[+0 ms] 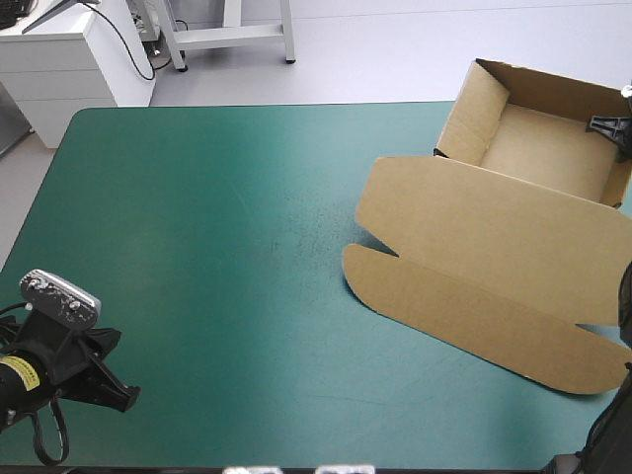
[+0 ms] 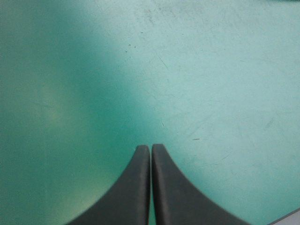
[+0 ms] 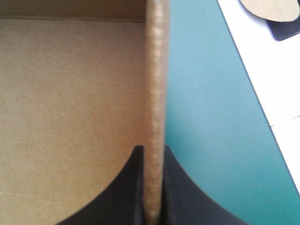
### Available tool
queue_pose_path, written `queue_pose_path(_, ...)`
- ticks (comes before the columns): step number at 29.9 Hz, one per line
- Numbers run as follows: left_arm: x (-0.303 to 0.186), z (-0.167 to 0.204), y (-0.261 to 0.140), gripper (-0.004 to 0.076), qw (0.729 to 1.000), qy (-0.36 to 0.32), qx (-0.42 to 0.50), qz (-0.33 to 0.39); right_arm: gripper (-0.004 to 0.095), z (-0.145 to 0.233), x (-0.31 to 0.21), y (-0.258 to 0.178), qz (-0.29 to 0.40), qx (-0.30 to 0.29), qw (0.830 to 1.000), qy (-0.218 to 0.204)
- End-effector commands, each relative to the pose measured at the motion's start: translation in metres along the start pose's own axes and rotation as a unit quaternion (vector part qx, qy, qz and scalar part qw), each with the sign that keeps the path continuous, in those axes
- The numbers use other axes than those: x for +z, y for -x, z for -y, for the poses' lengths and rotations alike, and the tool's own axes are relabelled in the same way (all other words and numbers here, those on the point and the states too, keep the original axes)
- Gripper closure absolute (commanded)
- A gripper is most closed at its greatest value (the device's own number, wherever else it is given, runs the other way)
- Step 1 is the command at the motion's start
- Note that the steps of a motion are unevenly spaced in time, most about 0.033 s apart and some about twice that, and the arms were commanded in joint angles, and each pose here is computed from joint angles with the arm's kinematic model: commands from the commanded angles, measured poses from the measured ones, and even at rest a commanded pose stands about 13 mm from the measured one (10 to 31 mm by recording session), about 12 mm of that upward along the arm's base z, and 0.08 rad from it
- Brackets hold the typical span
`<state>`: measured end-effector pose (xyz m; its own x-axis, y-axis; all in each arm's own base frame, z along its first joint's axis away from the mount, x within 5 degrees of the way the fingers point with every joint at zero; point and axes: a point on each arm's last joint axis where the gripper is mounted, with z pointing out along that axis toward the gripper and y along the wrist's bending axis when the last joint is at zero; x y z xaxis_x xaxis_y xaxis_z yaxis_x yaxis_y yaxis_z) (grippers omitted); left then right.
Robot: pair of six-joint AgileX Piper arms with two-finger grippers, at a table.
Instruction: Fold the box
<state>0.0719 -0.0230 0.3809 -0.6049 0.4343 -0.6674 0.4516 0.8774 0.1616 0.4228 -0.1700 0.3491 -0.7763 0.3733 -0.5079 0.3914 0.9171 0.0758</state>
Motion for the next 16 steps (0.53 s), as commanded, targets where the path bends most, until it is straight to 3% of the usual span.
queue_pose_path(1, -0.004, -0.001, 0.000, 0.0731, 1.000, 0.000, -0.004, -0.011, 0.0925, 0.018, -0.042, 0.006, 0.051, 0.019, 0.998, -0.033)
queue_pose_path(4, -0.004, -0.001, 0.000, 0.0731, 1.000, 0.000, -0.004, -0.011, 0.0869, 0.029, -0.043, 0.007, 0.052, 0.007, 0.995, -0.085)
queue_pose_path(6, -0.004, -0.001, 0.000, 0.0731, 1.000, 0.000, -0.005, -0.011, 0.0782, 0.034, -0.044, 0.007, 0.052, 0.010, 0.994, -0.091)
queue_pose_path(9, -0.004, -0.001, 0.000, 0.0731, 1.000, 0.000, -0.005, -0.011, 0.0519, 0.040, -0.044, 0.006, 0.052, 0.016, 0.994, -0.092)
queue_pose_path(10, -0.004, -0.001, 0.000, 0.0731, 1.000, 0.000, -0.005, -0.011, 0.0377, 0.041, -0.044, 0.006, 0.053, 0.020, 0.994, -0.091)
queue_pose_path(13, -0.004, -0.001, 0.000, 0.0731, 1.000, 0.000, -0.005, -0.011, 0.0097, 0.042, -0.044, 0.006, 0.054, 0.038, 0.994, -0.092)
queue_pose_path(16, -0.004, -0.001, 0.000, 0.0731, 1.000, 0.000, -0.005, -0.011, 0.0025, 0.042, -0.044, 0.006, 0.054, 0.041, 0.994, -0.088)
